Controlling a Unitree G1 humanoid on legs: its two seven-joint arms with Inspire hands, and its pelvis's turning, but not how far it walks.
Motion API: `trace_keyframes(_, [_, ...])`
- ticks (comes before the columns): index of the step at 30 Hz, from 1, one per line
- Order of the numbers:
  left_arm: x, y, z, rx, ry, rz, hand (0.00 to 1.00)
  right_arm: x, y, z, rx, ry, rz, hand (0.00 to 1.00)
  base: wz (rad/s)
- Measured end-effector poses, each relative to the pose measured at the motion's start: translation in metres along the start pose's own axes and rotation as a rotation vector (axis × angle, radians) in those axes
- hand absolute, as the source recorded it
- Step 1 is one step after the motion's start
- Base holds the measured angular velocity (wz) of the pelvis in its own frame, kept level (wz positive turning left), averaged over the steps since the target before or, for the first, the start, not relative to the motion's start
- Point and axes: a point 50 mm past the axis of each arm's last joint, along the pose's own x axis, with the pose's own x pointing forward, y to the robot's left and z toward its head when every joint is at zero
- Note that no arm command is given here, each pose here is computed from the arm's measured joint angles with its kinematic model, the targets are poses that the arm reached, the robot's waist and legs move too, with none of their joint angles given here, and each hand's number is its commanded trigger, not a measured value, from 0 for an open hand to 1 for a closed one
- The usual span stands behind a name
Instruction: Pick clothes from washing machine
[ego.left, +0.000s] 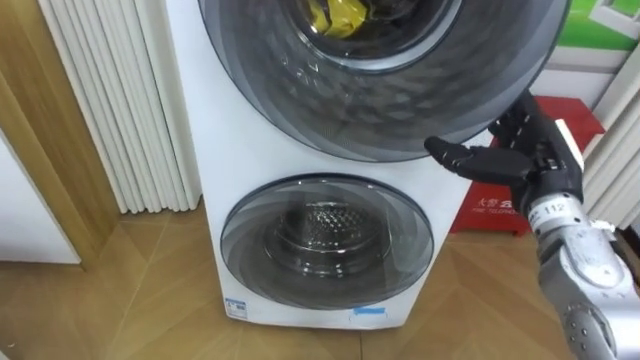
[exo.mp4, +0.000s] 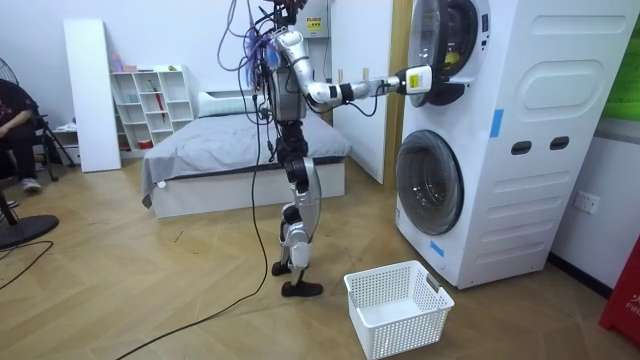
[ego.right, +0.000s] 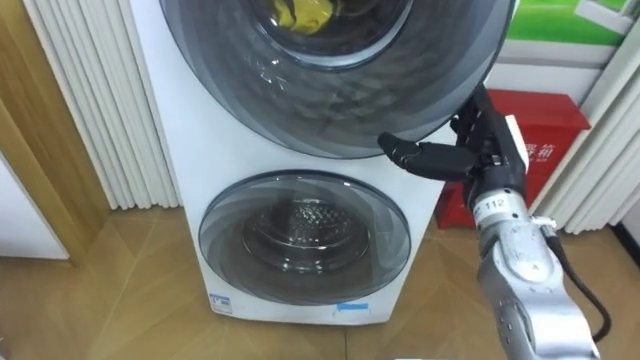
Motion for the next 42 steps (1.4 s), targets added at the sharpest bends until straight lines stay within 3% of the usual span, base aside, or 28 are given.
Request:
trace_keyframes(9, [0.0, -0.004, 0.0, 0.038, -0.009, -0.009, 0.0, -0.02, 0.024, 0.014, 0.005, -0.02, 0.106, 0.0, -0.12])
trace_keyframes(22, [-0.001, -0.005, -0.007, 0.041, 0.011, 0.005, 0.0, -0.025, 0.037, 0.036, -0.028, -0.109, 0.154, 0.0, -0.03])
trace_keyframes(32, [-0.002, -0.015, 0.002, 0.071, -0.051, -0.015, 0.0, -0.058, 0.058, 0.031, 0.139, -0.163, 0.28, 0.0, -0.08])
trace_keyframes(42, [-0.002, -0.015, 0.014, 0.091, -0.103, -0.007, 0.0, -0.07, 0.073, 0.029, 0.179, -0.171, 0.37, 0.0, -0.04])
